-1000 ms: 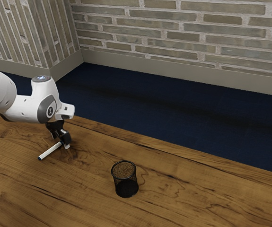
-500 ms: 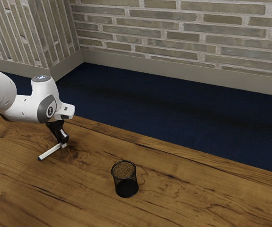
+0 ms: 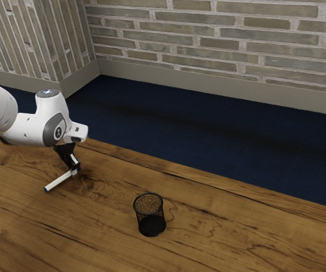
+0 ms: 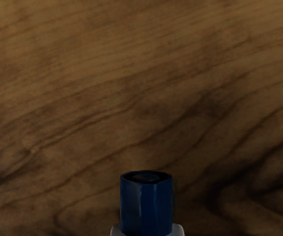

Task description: Put the marker into the pen holder.

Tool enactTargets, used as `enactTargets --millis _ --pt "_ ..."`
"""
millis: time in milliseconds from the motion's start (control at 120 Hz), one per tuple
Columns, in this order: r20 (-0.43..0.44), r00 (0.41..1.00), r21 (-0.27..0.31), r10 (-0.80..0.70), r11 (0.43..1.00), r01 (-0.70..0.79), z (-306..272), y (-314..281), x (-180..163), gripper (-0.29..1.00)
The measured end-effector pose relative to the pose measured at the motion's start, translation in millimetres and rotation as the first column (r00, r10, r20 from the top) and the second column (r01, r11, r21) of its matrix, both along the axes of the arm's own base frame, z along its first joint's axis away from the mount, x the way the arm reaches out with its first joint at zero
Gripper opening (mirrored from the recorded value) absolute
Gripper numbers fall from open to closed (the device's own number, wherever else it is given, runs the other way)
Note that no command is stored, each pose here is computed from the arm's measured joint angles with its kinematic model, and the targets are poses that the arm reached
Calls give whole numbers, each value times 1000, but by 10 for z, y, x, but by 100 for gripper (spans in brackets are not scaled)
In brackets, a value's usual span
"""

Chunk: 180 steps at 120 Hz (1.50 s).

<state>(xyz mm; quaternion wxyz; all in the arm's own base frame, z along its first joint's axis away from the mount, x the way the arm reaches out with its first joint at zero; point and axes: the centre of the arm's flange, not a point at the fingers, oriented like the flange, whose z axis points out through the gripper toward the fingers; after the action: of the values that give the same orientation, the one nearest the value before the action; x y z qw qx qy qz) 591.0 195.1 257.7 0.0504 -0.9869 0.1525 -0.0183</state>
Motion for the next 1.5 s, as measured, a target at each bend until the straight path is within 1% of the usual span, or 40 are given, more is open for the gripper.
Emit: enactTargets --millis 108,225,275,358,483,533,625,783,858,950,1075,1225,1400,1500 --pt "49 999 6 -6 1000 6 306 -63 54 -8" --pt "101 994 -5 -49 999 49 645 -388 145 -8" --pt "130 988 -14 -85 996 87 845 -661 191 -8" --pt "172 971 -33 -164 985 172 1144 -1274 228 -8" --pt "223 937 -54 -270 956 289 1505 -2212 153 -8" --pt "241 926 -74 -291 946 316 1602 -2523 101 -8" --pt "264 919 -136 -294 932 338 1717 -2990 -8 -8" --pt "252 926 -246 -281 907 342 1655 -3586 -237 -8" --pt "229 938 -280 -258 906 318 1530 -3665 -338 -8" --pt "211 952 -301 -220 912 278 1427 -3606 -379 -8" --pt "204 962 -316 -183 918 241 1348 -3550 -392 -8" --pt "192 967 -320 -167 921 222 1230 -3538 -431 -8" --pt "232 960 -303 -156 926 224 1138 -3482 -512 -8" --pt "253 961 -327 -109 926 191 1058 -3409 -628 -8"
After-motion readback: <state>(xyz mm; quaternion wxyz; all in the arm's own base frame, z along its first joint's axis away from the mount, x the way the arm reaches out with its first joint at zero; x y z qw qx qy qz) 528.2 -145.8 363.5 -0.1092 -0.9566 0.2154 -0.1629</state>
